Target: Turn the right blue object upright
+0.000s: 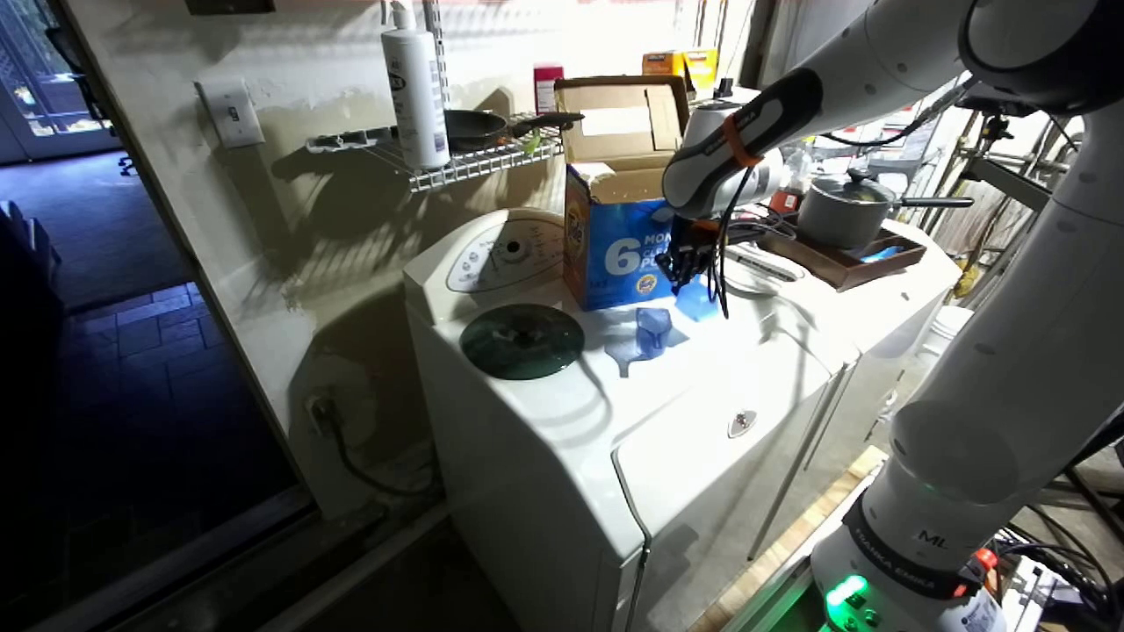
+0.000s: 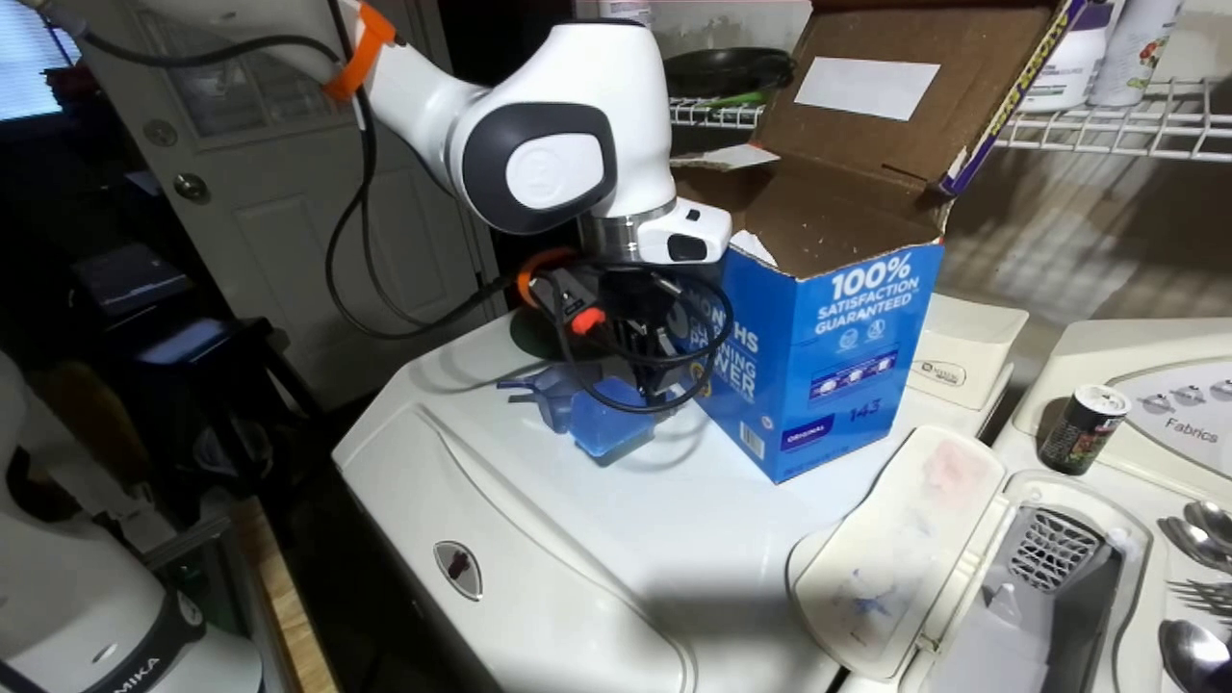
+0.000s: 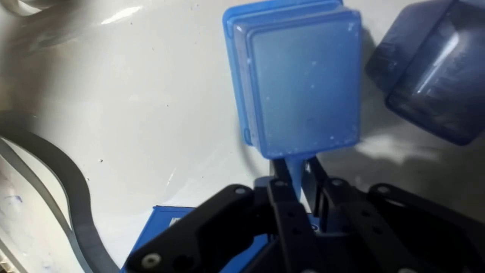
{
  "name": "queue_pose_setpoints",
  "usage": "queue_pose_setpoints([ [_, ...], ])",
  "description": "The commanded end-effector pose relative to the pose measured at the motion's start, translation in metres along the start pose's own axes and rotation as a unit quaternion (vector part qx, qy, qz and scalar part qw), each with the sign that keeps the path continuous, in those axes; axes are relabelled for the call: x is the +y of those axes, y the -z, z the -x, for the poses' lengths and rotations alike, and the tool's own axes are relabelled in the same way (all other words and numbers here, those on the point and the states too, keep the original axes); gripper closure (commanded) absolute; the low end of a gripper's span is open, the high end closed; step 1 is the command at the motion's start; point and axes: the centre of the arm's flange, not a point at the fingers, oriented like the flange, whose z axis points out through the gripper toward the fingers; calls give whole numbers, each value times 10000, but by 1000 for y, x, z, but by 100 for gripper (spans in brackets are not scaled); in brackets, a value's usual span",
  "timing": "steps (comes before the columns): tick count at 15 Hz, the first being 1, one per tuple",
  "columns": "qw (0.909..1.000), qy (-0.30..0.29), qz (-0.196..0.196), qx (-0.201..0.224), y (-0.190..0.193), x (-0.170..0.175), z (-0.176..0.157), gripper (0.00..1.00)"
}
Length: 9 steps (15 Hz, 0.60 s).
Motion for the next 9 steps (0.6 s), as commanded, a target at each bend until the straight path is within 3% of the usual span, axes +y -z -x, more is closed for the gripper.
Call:
queue_pose_setpoints([
  [1, 9991, -43, -352, 224, 10, 0, 13, 96],
  [9, 9892, -402, -1208, 725, 21, 13, 13, 96],
])
